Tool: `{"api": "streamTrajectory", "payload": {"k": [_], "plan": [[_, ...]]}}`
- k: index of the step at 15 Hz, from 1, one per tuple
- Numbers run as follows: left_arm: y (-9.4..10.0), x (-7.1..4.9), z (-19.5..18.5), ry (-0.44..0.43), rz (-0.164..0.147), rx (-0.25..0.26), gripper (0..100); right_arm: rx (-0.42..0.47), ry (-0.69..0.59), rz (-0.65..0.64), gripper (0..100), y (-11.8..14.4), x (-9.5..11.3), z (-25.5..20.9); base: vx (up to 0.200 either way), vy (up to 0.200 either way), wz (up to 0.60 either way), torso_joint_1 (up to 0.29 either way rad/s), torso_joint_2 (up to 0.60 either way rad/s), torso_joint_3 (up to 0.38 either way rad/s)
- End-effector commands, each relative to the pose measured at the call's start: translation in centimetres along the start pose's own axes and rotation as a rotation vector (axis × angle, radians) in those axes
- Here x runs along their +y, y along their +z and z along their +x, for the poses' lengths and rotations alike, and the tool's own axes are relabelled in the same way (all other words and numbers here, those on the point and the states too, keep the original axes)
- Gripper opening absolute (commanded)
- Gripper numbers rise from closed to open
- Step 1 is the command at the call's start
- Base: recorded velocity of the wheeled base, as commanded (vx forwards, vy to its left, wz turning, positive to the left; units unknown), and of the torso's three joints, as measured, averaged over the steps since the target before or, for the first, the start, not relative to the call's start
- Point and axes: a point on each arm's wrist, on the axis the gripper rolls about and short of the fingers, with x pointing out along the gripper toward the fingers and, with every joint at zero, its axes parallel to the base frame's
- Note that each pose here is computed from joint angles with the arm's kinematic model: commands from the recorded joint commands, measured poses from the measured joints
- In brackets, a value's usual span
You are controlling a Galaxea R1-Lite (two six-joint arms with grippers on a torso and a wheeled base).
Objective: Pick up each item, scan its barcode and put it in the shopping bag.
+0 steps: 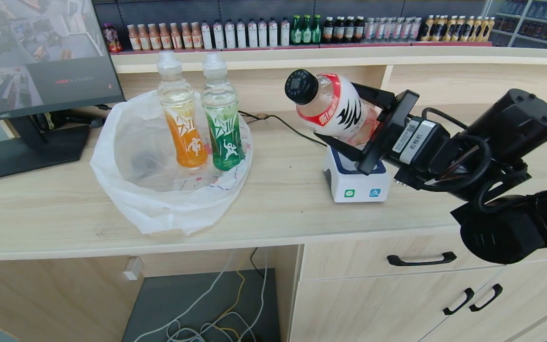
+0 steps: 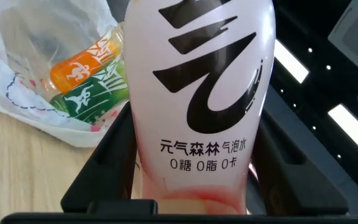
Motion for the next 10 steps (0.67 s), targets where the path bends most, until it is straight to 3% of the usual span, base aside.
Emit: {"api": "streamTrajectory", "payload": {"k": [1,7,10], "plan": [[0.0,0.0,0.0,0.000,0.000,0.000,100,-0.006,0.034,0.009,0,-1.3,0.8,0.0,0.000,0.000,0.00,0.000,0.00,0.000],[0.0,0.0,0.0,0.000,0.000,0.000,100,0.022,0.058,-0.045,0,-3.8,-0.8,-2.7,0.000,0.000,0.00,0.000,0.00,0.000],[0.0,0.0,0.0,0.000,0.000,0.000,100,0.016,0.068,-0.038,0,-4.1,-0.4,-2.6,0.000,0.000,0.00,0.000,0.00,0.000]]}}
